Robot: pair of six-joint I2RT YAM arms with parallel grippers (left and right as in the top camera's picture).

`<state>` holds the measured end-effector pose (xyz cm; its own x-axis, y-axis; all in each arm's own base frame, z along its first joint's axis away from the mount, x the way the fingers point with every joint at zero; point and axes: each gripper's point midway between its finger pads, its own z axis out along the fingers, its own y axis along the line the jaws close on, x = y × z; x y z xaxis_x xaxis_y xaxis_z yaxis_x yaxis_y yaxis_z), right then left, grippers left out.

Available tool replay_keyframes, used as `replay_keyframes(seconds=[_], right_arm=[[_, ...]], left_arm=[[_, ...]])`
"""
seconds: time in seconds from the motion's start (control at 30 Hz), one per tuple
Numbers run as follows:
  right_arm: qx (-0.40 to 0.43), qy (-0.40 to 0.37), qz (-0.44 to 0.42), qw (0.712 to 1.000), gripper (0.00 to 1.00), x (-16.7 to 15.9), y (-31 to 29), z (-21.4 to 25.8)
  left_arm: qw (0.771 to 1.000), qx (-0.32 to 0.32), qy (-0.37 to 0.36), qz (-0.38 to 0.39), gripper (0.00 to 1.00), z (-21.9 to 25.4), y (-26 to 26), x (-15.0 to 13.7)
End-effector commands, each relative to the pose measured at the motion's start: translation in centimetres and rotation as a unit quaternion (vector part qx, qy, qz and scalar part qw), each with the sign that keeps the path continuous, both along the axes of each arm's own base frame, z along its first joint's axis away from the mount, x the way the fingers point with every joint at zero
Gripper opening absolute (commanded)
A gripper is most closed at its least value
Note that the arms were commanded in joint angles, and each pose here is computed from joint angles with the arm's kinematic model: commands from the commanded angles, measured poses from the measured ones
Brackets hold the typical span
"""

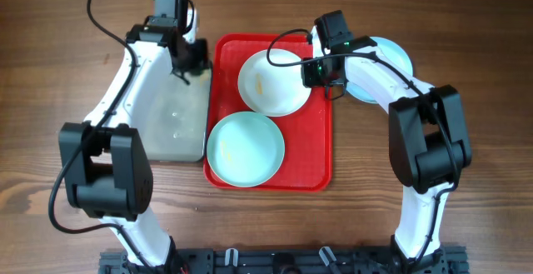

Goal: Clean dirty plates on tray and stack at the side
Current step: 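Carry the sponge with the left gripper onto the white plate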

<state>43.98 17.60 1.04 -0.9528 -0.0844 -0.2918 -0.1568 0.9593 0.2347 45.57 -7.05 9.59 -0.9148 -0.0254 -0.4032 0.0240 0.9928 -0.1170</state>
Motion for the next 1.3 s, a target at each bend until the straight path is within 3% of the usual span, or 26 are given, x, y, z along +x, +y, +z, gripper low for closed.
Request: replay_keyframes(seconds=[0.0, 0.27, 0.4, 0.57, 0.7, 0.93, 1.07, 1.27], right_arm=[[0.006, -0.013, 0.004, 1.0, 0.14, 0.4, 0.1, 1.1], [0.011, -0.008, -0.007, 1.0, 0.13, 0.3, 0.2, 1.1], [0.01, -0.008, -0.007, 1.0, 0.13, 0.3, 0.1, 1.1], [0.01, -0.008, -0.007, 1.0, 0.12, 0.3, 0.1, 1.1], [0.01, -0.008, -0.006, 1.0, 0.04, 0.3, 0.1, 1.1], [0.01, -0.007, -0.006, 1.0, 0.04, 0.3, 0.1, 1.1], [0.01, -0.007, -0.006, 1.0, 0.04, 0.3, 0.1, 1.1], [0.01, -0.007, -0.006, 1.0, 0.04, 0.3, 0.1, 1.1]], left_arm=[[0.992, -0.105, -0.05, -0.042, 0.04, 3.5, -6.7, 1.3], [0.995, -0.087, -0.041, -0.034, 0.04, 1.3, -12.4, 0.5], [0.996, -0.093, -0.001, 0.004, 0.04, -1.7, -12.6, 0.2], [0.996, -0.082, 0.029, -0.007, 0.04, -4.6, -14.0, -0.8], [0.996, -0.072, 0.055, 0.023, 0.04, -7.5, -13.6, -1.0], [0.993, -0.048, 0.082, 0.071, 0.04, -9.4, -12.3, -1.9], [0.987, -0.04, 0.142, 0.059, 0.04, -14.5, -13.0, -3.9], [0.989, -0.05, 0.138, 0.026, 0.04, -14.7, -15.7, -4.6]])
